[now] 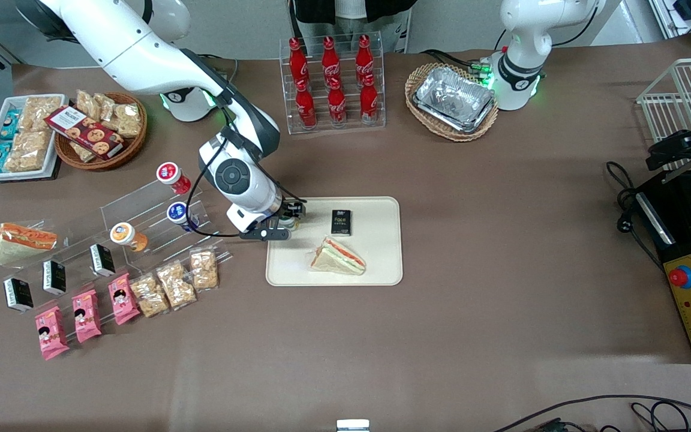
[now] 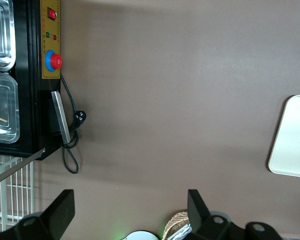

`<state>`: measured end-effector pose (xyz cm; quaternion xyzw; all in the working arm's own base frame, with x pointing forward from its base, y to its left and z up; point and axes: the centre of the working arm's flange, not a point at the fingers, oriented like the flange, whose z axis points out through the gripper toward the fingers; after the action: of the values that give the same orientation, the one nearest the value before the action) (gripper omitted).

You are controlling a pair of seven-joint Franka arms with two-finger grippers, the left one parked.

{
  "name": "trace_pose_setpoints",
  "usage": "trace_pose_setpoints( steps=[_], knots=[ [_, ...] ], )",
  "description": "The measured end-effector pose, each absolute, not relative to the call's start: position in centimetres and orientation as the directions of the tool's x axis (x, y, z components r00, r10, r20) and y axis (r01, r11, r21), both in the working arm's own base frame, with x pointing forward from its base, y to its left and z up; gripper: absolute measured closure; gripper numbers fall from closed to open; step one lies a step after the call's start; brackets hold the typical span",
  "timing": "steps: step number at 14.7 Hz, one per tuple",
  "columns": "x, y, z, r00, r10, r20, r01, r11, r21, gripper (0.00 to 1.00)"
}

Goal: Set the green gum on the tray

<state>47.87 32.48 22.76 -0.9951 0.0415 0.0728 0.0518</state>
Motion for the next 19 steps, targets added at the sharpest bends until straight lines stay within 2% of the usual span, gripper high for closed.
trace_pose_setpoints(
  steps=[2, 5, 7, 9, 11, 14, 16, 19],
  knots=[
    [47.9, 32.4, 22.8, 0.986, -0.076, -0.148, -0.091, -0.991, -0.097, 0.01],
    [48.8, 32.0, 23.8, 0.988, -0.088, -0.13, -0.102, -0.989, -0.103, 0.0],
    [50.1, 30.5, 26.4, 0.986, -0.104, -0.129, -0.115, -0.99, -0.076, 0.0],
    [51.2, 29.2, 31.8, 0.984, -0.101, -0.146, -0.106, -0.994, -0.025, 0.0],
    [51.3, 28.3, 39.4, 0.98, -0.092, -0.175, -0.092, -0.996, 0.008, 0.0],
    [51.9, 23.9, 49.9, 0.982, -0.084, -0.169, -0.079, -0.996, 0.034, 0.0],
    [53.0, 18.3, 54.3, 0.988, -0.067, -0.142, -0.065, -0.998, 0.023, 0.0],
    [54.1, 8.4, 57.9, 0.994, -0.04, -0.101, -0.04, -0.999, -0.002, 0.0]
  ],
)
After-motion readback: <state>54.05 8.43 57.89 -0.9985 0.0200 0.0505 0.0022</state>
